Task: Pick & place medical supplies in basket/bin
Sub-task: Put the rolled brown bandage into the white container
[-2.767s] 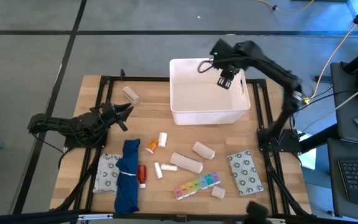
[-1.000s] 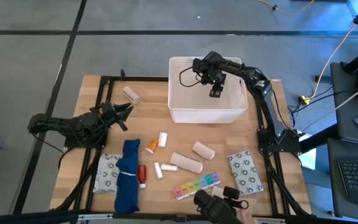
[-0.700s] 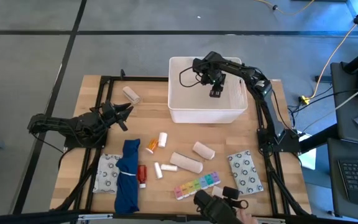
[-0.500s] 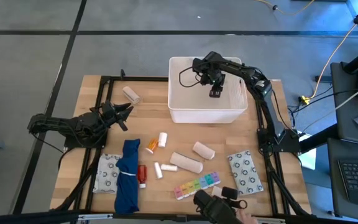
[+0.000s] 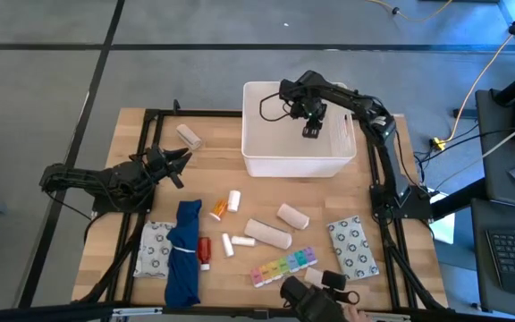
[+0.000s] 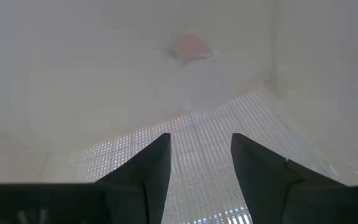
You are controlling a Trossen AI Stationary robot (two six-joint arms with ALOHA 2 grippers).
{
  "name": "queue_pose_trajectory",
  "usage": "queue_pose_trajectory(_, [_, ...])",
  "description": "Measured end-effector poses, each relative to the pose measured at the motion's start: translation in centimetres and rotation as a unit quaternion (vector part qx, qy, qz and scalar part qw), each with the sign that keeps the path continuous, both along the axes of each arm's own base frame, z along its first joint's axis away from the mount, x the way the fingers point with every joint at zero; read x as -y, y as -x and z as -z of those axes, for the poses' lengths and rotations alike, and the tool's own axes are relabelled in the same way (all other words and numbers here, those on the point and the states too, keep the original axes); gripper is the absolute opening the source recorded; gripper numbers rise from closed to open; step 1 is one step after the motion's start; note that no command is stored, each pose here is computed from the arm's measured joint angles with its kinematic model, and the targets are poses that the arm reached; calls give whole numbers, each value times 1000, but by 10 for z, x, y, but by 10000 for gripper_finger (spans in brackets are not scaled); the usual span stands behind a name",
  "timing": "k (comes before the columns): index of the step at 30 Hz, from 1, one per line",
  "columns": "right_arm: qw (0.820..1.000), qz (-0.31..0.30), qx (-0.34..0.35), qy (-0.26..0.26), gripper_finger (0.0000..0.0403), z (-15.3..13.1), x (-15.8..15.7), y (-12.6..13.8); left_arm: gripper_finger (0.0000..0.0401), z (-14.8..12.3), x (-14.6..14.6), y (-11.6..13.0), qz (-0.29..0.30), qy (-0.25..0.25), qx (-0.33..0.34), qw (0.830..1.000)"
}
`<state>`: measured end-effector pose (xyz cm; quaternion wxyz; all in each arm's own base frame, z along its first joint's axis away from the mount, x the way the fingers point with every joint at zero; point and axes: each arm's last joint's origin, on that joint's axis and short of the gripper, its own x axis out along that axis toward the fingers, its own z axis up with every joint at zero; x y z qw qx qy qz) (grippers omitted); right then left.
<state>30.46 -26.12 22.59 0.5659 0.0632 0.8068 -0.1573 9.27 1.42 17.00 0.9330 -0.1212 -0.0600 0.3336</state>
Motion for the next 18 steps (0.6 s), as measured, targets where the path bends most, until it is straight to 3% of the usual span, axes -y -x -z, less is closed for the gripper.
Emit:
queue_pose_trajectory(5, [999, 4, 36, 31, 170, -33, -8, 6, 111, 0, 0, 0, 0, 0, 0, 1000])
queue_pose_trajectory(10, [991, 1, 130, 40, 170, -78, -25, 5, 111, 0, -1, 1, -16, 1, 0, 1000])
queue_pose_trajectory(13, [976, 9, 217, 27, 170, -107, -41, 0, 111, 0, -1, 1, -22, 1, 0, 1000])
queue_pose_trajectory(18, [940, -47, 339, -19, 178, -153, -80, -8, 111, 0, -1, 1, -22, 1, 0, 1000])
